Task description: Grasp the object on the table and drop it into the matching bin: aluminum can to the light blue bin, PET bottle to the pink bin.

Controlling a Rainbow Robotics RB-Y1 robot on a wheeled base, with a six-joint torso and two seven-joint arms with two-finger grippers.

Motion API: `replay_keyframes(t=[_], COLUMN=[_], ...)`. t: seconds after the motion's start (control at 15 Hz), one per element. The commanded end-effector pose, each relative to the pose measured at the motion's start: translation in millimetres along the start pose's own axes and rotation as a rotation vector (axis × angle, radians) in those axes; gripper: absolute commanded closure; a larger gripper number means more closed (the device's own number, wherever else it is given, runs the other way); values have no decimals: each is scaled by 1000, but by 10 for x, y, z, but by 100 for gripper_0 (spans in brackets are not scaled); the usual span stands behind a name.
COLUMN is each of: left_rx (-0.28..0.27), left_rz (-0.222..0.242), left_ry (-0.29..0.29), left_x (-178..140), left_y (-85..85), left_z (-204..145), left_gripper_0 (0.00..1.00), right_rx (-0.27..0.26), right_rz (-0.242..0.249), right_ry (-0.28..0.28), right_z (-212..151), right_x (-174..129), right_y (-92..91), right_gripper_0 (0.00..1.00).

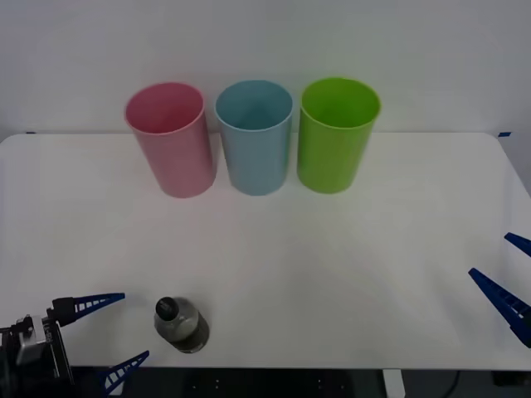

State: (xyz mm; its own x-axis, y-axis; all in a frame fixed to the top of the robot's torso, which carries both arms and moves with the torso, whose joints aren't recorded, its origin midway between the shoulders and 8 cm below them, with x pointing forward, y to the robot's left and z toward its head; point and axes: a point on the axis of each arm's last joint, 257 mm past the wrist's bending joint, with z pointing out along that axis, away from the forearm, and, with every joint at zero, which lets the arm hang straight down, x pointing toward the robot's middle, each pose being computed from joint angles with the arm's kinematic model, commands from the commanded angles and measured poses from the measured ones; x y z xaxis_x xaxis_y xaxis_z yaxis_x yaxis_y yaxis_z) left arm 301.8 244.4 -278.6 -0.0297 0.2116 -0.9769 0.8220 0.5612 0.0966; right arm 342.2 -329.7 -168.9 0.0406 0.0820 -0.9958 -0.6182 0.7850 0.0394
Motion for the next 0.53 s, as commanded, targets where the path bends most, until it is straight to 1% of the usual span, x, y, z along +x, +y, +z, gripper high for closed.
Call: replay_keyframes(t=[0.07,0.2,0.27,0.4,0.53], left_rx=[36,65,74,89,103], left_rz=[-36,-52,-37,-28,-15], left_ry=[-6,-17,-22,-39,-43], left_x=[141,213,242,306,360], left_y=[-18,-46,-61,-104,-136], left_z=[162,289,343,441,519], left_gripper_0=[0,0,0,0,0], right_rx=[0,0,0,0,0], right_rz=[0,0,0,0,0], right_ry=[0,0,0,0,0], right_z=[0,0,0,0,0], right_x=[0,0,0,0,0], right_y=[0,0,0,0,0], right_gripper_0=[0,0,0,0,0])
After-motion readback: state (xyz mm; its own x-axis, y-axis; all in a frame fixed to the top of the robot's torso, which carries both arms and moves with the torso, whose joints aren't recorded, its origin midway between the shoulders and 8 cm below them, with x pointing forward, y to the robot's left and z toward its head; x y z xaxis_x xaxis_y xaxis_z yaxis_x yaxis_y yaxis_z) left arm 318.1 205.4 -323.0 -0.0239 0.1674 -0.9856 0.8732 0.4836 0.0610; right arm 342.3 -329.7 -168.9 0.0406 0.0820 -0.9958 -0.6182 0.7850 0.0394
